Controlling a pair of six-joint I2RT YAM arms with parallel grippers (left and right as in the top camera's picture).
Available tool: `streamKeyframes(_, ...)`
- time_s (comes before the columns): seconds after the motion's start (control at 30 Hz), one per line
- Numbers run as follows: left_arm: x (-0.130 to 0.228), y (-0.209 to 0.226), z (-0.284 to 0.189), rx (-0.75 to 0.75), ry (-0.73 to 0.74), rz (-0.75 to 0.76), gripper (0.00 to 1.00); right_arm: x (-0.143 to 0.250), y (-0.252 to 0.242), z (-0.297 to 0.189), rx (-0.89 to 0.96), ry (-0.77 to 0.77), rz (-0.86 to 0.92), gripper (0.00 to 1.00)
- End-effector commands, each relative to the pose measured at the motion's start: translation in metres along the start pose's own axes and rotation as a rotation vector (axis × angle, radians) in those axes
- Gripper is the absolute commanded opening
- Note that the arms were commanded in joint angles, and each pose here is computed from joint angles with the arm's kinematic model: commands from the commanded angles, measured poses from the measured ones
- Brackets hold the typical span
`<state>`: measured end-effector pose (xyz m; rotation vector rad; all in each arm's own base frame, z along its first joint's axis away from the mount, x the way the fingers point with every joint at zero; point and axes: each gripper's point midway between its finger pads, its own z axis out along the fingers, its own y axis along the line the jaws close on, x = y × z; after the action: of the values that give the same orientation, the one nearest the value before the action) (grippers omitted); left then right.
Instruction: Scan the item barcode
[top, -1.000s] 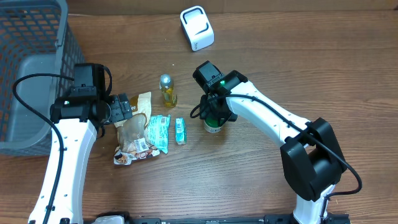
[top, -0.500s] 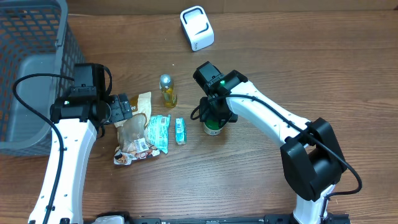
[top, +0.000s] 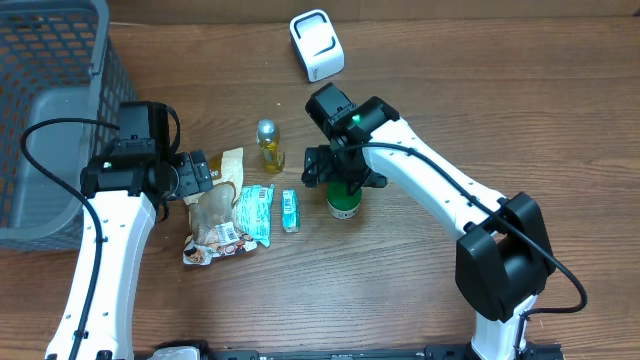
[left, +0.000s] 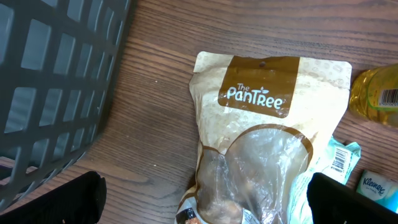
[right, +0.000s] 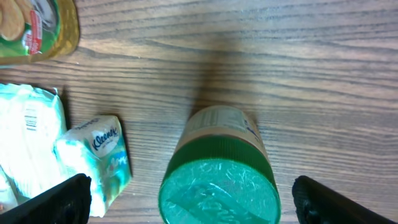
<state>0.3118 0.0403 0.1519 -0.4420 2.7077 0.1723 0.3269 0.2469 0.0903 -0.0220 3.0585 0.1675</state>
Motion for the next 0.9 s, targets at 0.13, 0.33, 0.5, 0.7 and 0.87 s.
streamKeyframes(0.13,-0.006,-0.001,-0.005,0.008,-0.016,0.011,0.99,-0.008,0.004,-0.004,-0.019,-0.025,0.002,1.0)
streamKeyframes(0.33,-0.006,-0.001,-0.005,0.008,-0.016,0.011,1.0,-0.006,0.003,-0.004,-0.014,-0.017,0.003,1.0)
streamKeyframes(0.5,-0.006,-0.001,-0.005,0.008,-0.016,0.011,0.99,0.001,-0.001,0.002,0.002,0.005,0.009,1.0)
streamKeyframes(0.7,-0.006,-0.001,-0.005,0.008,-0.016,0.011,0.99,0.008,-0.009,0.015,0.031,0.037,0.068,1.0)
streamKeyframes(0.87,-0.007,-0.001,-0.005,0.008,-0.017,0.011,1.0,0.011,-0.01,0.024,0.047,0.057,0.09,0.99)
